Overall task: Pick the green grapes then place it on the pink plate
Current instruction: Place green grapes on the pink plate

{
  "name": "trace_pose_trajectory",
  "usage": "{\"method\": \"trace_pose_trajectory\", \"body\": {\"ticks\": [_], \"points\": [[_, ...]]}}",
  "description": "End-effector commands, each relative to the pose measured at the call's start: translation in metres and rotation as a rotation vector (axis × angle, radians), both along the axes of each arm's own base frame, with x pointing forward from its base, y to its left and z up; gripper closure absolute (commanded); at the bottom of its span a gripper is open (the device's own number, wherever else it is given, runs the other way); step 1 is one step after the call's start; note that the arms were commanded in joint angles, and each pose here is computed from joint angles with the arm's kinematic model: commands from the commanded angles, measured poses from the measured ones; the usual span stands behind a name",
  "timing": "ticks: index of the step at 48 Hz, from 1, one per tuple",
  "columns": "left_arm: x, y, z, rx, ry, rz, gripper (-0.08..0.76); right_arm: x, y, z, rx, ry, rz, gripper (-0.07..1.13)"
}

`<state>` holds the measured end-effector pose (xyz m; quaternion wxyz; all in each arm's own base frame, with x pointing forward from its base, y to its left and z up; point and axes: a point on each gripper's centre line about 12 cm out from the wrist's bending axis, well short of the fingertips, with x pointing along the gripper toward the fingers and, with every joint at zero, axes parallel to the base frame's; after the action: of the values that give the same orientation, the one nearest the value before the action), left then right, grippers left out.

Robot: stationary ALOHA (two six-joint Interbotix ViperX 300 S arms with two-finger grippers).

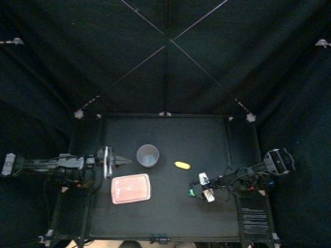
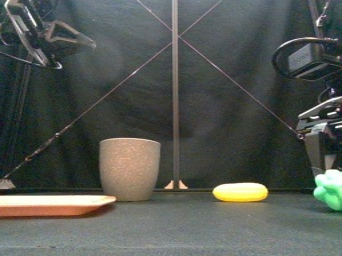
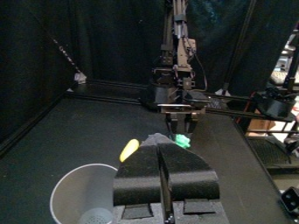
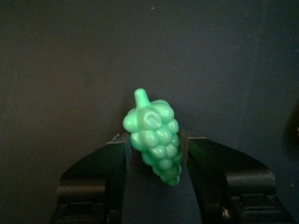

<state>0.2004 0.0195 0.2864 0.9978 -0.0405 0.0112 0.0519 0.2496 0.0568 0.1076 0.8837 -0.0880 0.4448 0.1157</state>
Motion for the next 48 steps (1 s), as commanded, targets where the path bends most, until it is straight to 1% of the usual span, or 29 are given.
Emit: {"method": "trace_pose_trajectory", "body": {"ticks": [1,7,15,22,30,37,42,48], "points": [[0.001,0.001,0.005,0.000,-0.017,0.004,0.510,0.013,0.003,0.014,0.016,-0.054,-0.003,0.39],[0.000,0.001,0.000,0.001,-0.006,0.004,0.510,0.035,0.005,0.034,0.025,-0.134,-0.004,0.40],[0.000,0.001,-0.003,0.005,0.002,0.003,0.510,0.082,0.004,0.074,0.038,-0.300,-0.012,0.40],[0.000,0.002,0.000,0.005,-0.004,0.008,0.510,0.127,-0.001,0.091,0.040,-0.409,-0.022,0.40],[0.000,0.002,-0.002,0.006,-0.001,0.009,0.510,0.190,-0.001,0.086,0.032,-0.488,-0.012,0.40],[-0.001,0.003,-0.004,0.003,0.005,0.013,0.510,0.245,0.003,0.070,0.011,-0.506,0.009,0.40],[-0.001,0.002,-0.006,0.001,0.009,0.013,0.510,0.274,0.007,0.064,0.000,-0.528,0.020,0.40],[-0.001,0.002,-0.009,0.002,0.017,0.013,0.510,0.302,0.007,0.055,-0.014,-0.517,0.013,0.40]]}}
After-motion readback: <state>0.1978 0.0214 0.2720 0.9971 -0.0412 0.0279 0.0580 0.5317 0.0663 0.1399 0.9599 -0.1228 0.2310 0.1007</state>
